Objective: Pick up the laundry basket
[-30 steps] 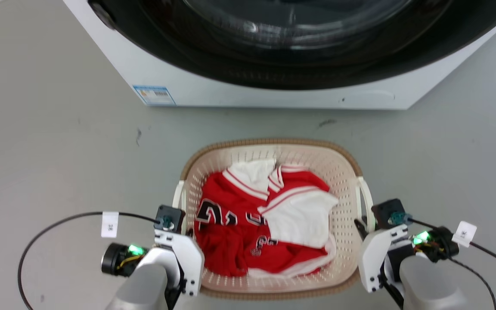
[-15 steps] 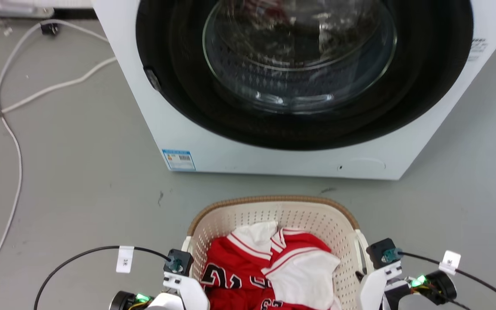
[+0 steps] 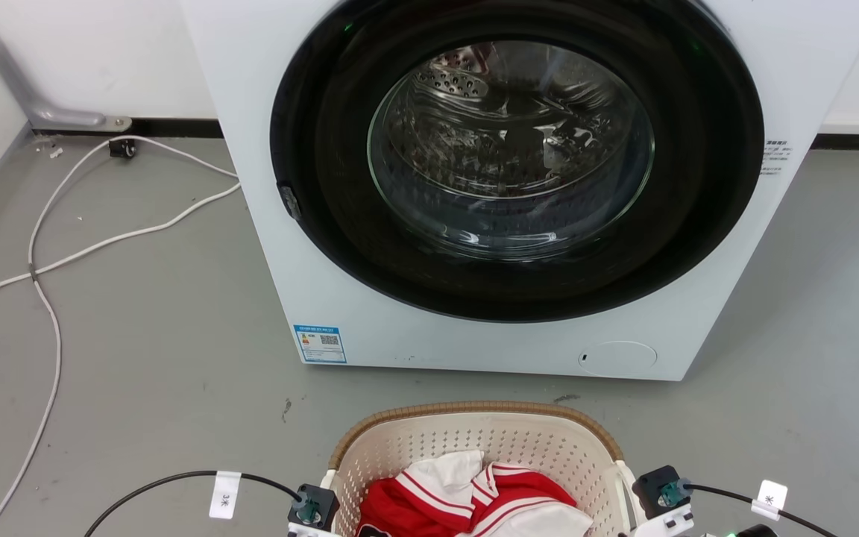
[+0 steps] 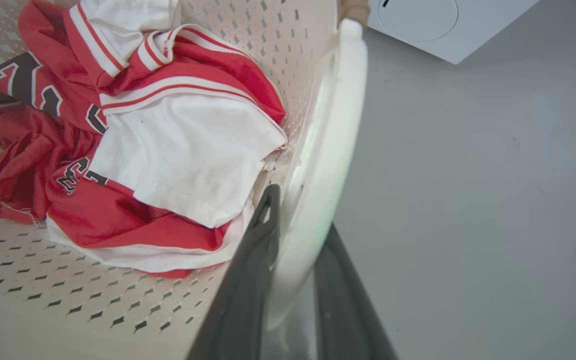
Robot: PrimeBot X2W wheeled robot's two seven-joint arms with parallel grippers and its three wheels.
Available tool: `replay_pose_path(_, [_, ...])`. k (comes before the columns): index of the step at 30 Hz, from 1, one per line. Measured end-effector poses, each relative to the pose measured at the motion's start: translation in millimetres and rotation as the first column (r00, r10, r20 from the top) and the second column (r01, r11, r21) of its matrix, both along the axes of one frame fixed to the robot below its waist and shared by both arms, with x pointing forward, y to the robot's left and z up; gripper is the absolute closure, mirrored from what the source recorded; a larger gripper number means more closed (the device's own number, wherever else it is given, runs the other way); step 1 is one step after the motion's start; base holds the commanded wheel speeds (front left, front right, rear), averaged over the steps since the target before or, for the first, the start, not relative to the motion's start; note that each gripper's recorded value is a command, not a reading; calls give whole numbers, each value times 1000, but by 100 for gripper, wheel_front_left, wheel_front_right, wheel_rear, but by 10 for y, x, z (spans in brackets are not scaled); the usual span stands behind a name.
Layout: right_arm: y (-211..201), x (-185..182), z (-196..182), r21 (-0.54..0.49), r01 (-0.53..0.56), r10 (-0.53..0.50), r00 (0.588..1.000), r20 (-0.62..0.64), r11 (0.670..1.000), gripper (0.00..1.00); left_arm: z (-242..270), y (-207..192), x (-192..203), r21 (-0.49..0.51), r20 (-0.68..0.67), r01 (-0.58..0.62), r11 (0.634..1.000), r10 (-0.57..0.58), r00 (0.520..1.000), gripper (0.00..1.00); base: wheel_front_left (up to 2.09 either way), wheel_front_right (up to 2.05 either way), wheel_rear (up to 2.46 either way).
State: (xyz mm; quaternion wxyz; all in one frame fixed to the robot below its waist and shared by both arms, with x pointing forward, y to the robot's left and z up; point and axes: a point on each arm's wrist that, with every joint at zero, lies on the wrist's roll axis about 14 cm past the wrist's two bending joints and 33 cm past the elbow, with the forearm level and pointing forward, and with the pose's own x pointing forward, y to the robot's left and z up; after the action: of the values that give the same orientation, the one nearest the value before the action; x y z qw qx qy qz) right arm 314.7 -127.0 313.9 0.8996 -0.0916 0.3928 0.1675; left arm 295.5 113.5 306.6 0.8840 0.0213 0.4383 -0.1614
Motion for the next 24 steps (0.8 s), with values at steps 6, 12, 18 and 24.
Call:
replay_pose_path(6, [10, -29, 12, 0, -3, 3, 1000, 4, 1000, 100, 21, 22, -21, 3, 7, 1, 1000, -1, 1000, 100, 0, 0, 0])
replay_pose_path(12, [15, -59, -7, 2, -4, 4, 1000, -3, 1000, 100, 12, 14, -42, -2, 2, 1, 1000, -1, 1000, 100, 0, 0, 0])
replay_pose_path(18, [14, -70, -21, 3, -2, 2, 1000, -11, 1000, 100, -7, 14, -58, -4, -4, 3, 1000, -3, 1000, 100, 0, 0, 0])
replay_pose_path(24, [13, -77, -26, 2, -2, 2, 1000, -13, 1000, 100, -17, 16, -71, -4, -8, 5, 1000, -5, 1000, 100, 0, 0, 0])
